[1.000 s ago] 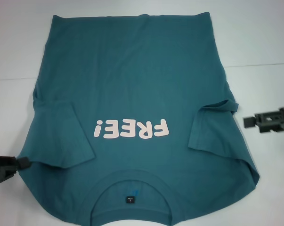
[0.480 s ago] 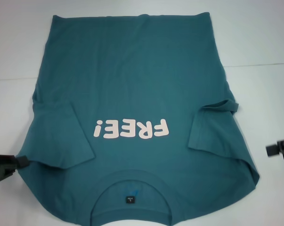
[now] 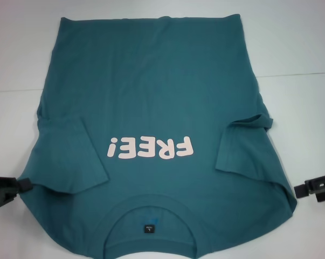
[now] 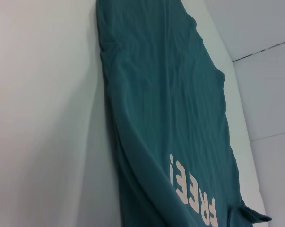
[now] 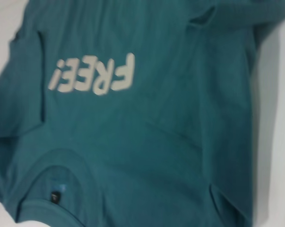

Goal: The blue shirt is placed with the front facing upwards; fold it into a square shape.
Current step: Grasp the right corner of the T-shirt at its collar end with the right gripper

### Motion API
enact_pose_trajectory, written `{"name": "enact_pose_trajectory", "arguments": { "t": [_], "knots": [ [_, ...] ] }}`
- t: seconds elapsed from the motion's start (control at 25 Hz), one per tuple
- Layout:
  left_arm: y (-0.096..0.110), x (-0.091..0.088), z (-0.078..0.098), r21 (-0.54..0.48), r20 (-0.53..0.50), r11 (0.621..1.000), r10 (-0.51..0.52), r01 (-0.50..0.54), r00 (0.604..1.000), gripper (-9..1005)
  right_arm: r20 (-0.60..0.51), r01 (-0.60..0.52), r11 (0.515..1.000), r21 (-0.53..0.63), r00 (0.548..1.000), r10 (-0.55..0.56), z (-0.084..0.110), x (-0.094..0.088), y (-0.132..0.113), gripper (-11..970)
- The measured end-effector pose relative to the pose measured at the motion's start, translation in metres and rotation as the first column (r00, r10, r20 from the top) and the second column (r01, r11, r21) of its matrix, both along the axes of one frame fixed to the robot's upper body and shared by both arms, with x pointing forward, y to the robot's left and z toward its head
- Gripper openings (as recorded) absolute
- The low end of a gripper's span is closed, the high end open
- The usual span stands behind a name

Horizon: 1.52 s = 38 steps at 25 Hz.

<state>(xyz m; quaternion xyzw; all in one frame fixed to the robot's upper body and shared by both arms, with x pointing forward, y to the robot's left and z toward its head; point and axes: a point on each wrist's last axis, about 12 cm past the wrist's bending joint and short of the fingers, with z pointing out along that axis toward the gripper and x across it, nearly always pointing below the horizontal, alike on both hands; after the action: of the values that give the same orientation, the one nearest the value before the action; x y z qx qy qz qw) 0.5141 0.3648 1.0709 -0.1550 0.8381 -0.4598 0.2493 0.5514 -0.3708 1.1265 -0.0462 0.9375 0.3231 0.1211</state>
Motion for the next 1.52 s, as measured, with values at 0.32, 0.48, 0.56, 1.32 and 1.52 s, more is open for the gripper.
{"name": "enact_pose_trajectory", "arguments": {
  "t": [0.32, 0.48, 0.56, 1.32, 1.52],
  "knots": [
    [0.0, 0.0, 0.0, 0.0, -0.001, 1.0, 0.001, -0.001, 1.0, 6, -0.007, 0.0, 1.0, -0.025, 1.0, 0.0, -0.007, 0.005, 0.01, 895],
    [-0.001, 0.0, -0.001, -0.001, -0.001, 1.0, 0.001, -0.001, 1.0, 6, -0.016, 0.012, 0.998, -0.062, 1.0, -0.013, -0.011, 0.009, 0.015, 892],
    [-0.001, 0.0, -0.001, -0.001, -0.001, 1.0, 0.001, -0.001, 1.0, 7, -0.015, 0.006, 0.998, -0.066, 1.0, -0.007, -0.012, 0.011, 0.019, 891],
    [0.001, -0.002, -0.003, 0.004, -0.007, 1.0, 0.013, -0.013, 1.0, 6, -0.017, -0.034, 0.994, -0.107, 0.999, 0.032, -0.015, 0.023, 0.04, 876],
    [0.001, -0.002, -0.003, 0.003, -0.007, 1.0, 0.015, -0.015, 1.0, 6, -0.025, -0.046, 0.992, -0.116, 0.999, 0.044, -0.016, 0.024, 0.043, 872]
  ]
}}
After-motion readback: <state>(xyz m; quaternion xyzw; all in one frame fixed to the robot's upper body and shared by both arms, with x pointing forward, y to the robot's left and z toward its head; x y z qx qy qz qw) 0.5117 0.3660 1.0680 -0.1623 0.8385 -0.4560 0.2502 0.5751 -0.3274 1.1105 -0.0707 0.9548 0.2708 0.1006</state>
